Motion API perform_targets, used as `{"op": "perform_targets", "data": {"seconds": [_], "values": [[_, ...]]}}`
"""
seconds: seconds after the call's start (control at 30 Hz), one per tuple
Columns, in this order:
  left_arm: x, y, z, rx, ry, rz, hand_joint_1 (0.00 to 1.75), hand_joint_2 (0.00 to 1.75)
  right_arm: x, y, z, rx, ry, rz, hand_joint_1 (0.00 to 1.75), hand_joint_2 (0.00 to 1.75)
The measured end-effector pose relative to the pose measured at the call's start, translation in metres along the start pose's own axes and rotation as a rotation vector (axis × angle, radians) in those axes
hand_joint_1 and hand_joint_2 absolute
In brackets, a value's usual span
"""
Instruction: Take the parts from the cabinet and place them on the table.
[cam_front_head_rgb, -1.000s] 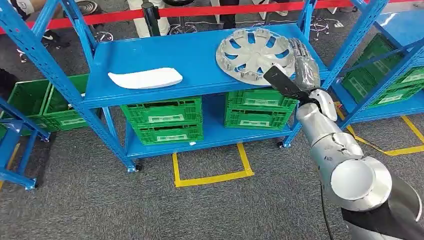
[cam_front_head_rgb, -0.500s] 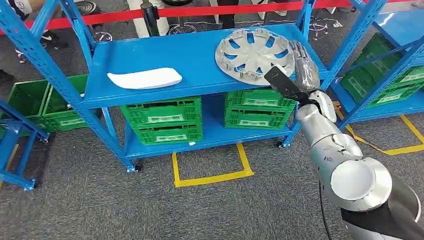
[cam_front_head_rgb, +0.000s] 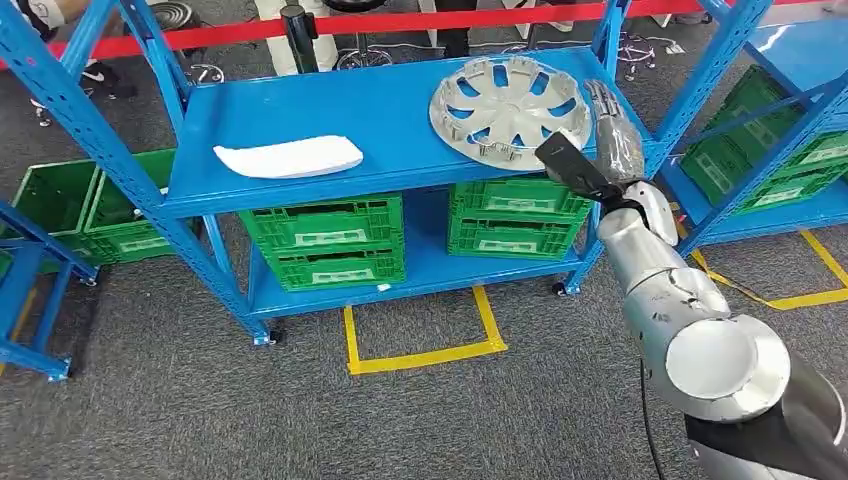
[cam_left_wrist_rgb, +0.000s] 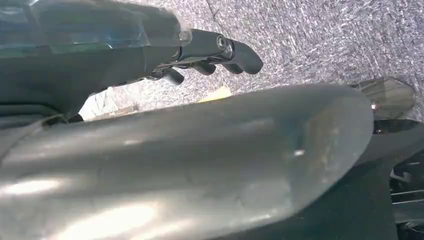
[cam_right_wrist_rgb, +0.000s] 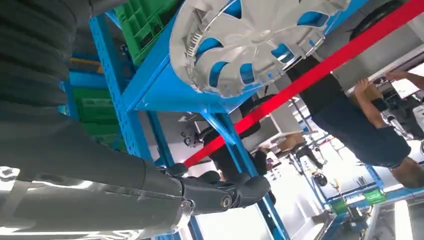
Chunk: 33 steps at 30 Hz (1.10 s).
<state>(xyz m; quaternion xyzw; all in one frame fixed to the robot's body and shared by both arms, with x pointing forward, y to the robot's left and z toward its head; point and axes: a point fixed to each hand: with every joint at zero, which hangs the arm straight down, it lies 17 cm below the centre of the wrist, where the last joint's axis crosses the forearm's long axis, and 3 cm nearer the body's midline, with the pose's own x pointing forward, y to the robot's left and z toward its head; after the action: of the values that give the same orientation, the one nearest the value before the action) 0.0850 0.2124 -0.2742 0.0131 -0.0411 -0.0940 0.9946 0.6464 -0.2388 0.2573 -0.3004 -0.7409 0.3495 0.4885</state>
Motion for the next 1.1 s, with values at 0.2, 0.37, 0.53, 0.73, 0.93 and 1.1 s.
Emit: {"op": "perform_targets", "data": {"seconds": [0.2, 0.37, 0.53, 0.73, 0.93, 1.1], "values": [[-0.001, 0.0, 0.0, 0.001, 0.006, -0.005, 0.0, 0.0, -0.003, -0.003, 0.0, -0.007, 0.008, -0.01, 0.0, 1.75], [-0.002, 0.001, 0.0, 0.002, 0.009, -0.008, 0.0, 0.0, -0.007, -0.007, 0.001, -0.014, 0.013, -0.011, 0.0, 1.75], [-0.002, 0.001, 0.0, 0.003, 0.008, -0.011, 0.0, 0.0, -0.009, -0.009, 0.001, -0.022, 0.017, -0.014, 0.0, 1.75], [-0.001, 0.001, 0.0, 0.003, 0.004, -0.012, 0.0, 0.0, -0.01, -0.012, 0.001, -0.033, 0.021, -0.018, 0.0, 1.75], [-0.001, 0.001, 0.0, 0.003, 0.004, -0.012, 0.0, 0.0, -0.01, -0.012, 0.001, -0.033, 0.021, -0.018, 0.0, 1.75], [-0.001, 0.002, 0.0, 0.005, 0.004, -0.012, 0.0, 0.0, -0.01, -0.012, 0.001, -0.035, 0.019, -0.017, 0.0, 1.75]]}}
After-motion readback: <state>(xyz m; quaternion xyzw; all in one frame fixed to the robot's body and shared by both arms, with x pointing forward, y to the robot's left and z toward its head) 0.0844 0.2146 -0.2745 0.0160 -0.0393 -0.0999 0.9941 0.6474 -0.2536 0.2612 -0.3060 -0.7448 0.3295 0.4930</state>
